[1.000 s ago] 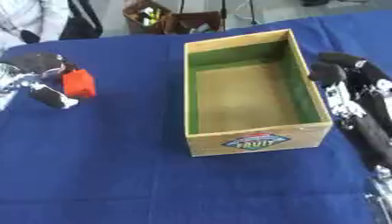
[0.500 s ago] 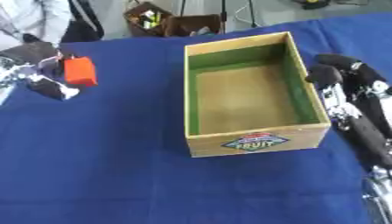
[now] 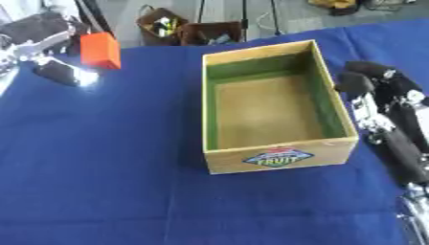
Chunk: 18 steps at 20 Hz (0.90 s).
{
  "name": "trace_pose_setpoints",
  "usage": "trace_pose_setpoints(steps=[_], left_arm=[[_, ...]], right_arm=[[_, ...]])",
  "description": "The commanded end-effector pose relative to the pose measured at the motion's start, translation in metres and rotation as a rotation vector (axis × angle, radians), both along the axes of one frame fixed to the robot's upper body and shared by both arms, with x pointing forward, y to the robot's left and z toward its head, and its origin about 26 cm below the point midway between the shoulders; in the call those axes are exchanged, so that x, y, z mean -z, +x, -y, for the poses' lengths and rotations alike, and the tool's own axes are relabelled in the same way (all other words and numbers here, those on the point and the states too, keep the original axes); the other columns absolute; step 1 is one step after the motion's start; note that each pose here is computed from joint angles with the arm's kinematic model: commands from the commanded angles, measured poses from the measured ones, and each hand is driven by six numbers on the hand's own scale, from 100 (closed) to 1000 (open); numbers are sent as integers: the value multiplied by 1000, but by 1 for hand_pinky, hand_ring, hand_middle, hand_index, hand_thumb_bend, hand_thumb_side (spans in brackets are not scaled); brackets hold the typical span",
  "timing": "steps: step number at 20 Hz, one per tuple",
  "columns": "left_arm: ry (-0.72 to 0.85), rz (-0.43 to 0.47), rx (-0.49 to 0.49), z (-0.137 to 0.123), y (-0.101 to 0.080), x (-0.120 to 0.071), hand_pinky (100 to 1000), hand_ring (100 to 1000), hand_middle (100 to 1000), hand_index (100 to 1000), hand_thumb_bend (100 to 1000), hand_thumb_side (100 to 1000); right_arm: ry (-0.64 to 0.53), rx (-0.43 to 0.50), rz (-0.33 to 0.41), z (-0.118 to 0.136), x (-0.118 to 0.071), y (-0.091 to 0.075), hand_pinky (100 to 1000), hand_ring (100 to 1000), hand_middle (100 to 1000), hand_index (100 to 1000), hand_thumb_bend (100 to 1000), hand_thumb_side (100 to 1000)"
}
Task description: Pick up objects on the table and place them in the box.
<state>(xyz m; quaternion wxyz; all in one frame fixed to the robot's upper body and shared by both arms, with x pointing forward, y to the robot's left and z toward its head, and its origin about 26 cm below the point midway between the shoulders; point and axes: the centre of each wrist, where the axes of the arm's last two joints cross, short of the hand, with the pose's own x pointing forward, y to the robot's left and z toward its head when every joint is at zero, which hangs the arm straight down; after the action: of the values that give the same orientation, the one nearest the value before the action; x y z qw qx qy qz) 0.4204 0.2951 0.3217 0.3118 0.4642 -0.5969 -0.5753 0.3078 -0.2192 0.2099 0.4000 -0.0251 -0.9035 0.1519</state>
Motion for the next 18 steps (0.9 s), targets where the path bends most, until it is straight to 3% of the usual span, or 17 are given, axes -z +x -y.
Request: trace_pose_setpoints(steps=[1, 9, 18], left_arm=[[16, 66, 62, 16, -12, -26, 333, 414, 309, 526, 100, 371], [50, 112, 227, 73, -21, -51, 333, 413, 303, 519, 100, 366], [56, 111, 375, 134, -18, -59, 329, 411, 297, 512, 100, 373]], right_arm=[[4, -11, 28, -2, -7, -3, 992, 832, 577, 795, 100, 577], [5, -25, 33, -4, -8, -3, 992, 832, 578, 796, 100, 574], [10, -42, 40, -7, -9, -3, 991, 833, 579, 796, 100, 566]])
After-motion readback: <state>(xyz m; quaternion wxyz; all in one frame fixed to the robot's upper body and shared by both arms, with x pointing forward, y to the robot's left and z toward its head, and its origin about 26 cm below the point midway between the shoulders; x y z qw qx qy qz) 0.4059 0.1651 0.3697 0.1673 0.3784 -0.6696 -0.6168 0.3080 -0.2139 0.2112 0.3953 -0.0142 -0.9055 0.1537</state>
